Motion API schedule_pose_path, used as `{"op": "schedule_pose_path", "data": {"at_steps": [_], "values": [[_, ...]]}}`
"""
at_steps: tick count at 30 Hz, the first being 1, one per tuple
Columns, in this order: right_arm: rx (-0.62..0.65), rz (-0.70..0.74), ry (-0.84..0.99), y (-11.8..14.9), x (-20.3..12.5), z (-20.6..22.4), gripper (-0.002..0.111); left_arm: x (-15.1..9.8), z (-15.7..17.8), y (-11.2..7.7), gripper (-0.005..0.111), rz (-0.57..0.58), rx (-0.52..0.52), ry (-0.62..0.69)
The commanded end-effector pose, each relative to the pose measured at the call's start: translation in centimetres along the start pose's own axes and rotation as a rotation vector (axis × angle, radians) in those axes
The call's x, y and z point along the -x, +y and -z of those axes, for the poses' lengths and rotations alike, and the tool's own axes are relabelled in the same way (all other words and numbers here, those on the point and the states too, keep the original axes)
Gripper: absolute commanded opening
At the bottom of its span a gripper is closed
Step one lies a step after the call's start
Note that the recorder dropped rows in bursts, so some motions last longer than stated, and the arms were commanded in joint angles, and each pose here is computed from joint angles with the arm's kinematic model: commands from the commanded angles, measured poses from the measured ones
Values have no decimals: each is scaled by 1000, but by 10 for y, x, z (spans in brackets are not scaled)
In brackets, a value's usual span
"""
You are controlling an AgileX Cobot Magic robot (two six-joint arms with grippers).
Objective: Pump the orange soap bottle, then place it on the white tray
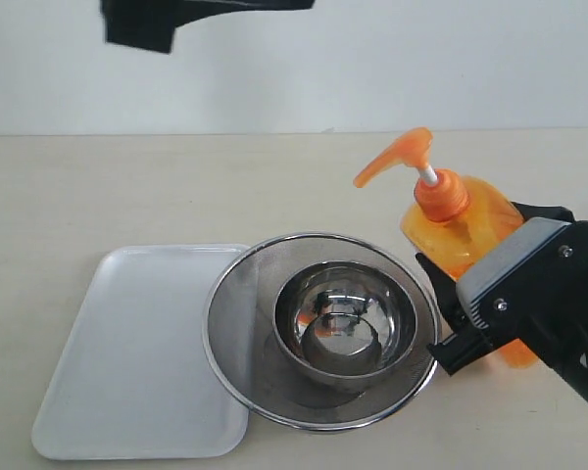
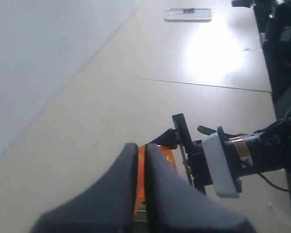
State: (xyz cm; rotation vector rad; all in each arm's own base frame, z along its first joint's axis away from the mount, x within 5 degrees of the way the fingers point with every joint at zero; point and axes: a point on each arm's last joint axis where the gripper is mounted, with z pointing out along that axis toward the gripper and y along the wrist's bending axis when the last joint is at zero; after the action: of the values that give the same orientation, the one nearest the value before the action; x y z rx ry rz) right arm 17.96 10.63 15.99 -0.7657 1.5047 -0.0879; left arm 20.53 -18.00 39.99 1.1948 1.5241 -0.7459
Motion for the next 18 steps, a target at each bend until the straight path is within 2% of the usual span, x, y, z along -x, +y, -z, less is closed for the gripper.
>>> {"op": "schedule_pose_path", "data": {"at_steps": [1,5,7,9,11,14,18], "values": [[-21,-16,-38,-2,5,0,0,-13,47,-26,5,-20,204,-78],[-21,-29,-38,-2,5,0,0,-36,88,-47,5,55,417,-198],[-20,-36,-38,-2,5,0,0,-50,109,-62,5,115,498,-281],[-20,-38,-38,-2,5,0,0,-65,128,-76,5,120,557,-341],[-20,-38,-38,-2,5,0,0,-79,143,-90,5,135,594,-400],[-20,-38,-38,-2,5,0,0,-99,158,-107,5,208,593,-497],[-20,-41,-38,-2,5,0,0,-123,170,-123,5,227,613,-583]]}}
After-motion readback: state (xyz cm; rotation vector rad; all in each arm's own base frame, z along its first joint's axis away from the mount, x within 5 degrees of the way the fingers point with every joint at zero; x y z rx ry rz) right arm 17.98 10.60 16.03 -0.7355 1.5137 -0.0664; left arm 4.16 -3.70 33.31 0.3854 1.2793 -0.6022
